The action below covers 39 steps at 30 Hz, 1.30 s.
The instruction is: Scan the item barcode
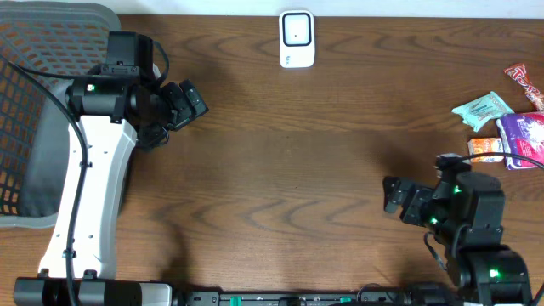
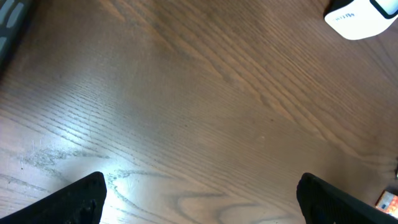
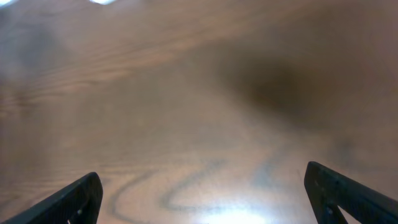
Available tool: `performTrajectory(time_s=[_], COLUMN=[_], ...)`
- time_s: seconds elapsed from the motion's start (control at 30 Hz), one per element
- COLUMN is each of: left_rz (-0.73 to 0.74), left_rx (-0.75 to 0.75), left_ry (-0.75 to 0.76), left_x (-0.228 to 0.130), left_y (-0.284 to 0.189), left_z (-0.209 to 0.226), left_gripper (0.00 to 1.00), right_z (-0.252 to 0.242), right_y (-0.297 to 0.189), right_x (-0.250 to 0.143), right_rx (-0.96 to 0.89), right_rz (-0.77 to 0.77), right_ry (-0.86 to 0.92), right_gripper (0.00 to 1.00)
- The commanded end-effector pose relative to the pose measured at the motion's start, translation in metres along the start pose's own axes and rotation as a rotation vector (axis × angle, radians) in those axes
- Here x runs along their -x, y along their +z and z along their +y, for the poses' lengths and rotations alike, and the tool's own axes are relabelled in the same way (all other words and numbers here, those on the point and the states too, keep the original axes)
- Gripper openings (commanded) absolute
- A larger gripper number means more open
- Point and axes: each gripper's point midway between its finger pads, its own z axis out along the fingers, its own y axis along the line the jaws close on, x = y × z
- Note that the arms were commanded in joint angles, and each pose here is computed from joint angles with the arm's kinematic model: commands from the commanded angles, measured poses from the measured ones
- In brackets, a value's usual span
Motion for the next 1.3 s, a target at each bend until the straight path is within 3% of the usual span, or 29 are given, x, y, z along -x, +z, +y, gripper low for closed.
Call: performTrajectory(time_s=[0.0, 0.27, 0.43, 0.97, 1.27], left_rz=[-0.001, -0.001, -0.001, -0.001, -0.002], left_rx=[0.003, 0.003, 0.003, 0.003, 0.003], left_ry=[0.010, 0.009, 0.009, 0.009, 0.009], left_x=[0.002, 0.002, 0.002, 0.002, 0.002], left_y=[0.000, 0.000, 0.000, 0.000, 0.000], left_z=[0.001, 0.001, 0.001, 0.001, 0.001], left_gripper=[0.98, 0.98, 0.98, 0.98, 0.98], right_z=[0.011, 0.025, 0.021, -0.006, -0.007], right_y=[0.007, 0.030, 0.039, 0.031, 0.028], right_x=[-0.004, -0.008, -0.010, -0.004, -0.001], right_rx=[0.062, 0.267, 0.300, 0.187, 0.144], right_rz=[-0.070, -0.386, -0.534, -0.653, -0.685], right_ry=[-0.147, -0.210, -0.231, -0.190, -0.299], right_gripper=[0.99, 0.99, 0.99, 0.99, 0.99])
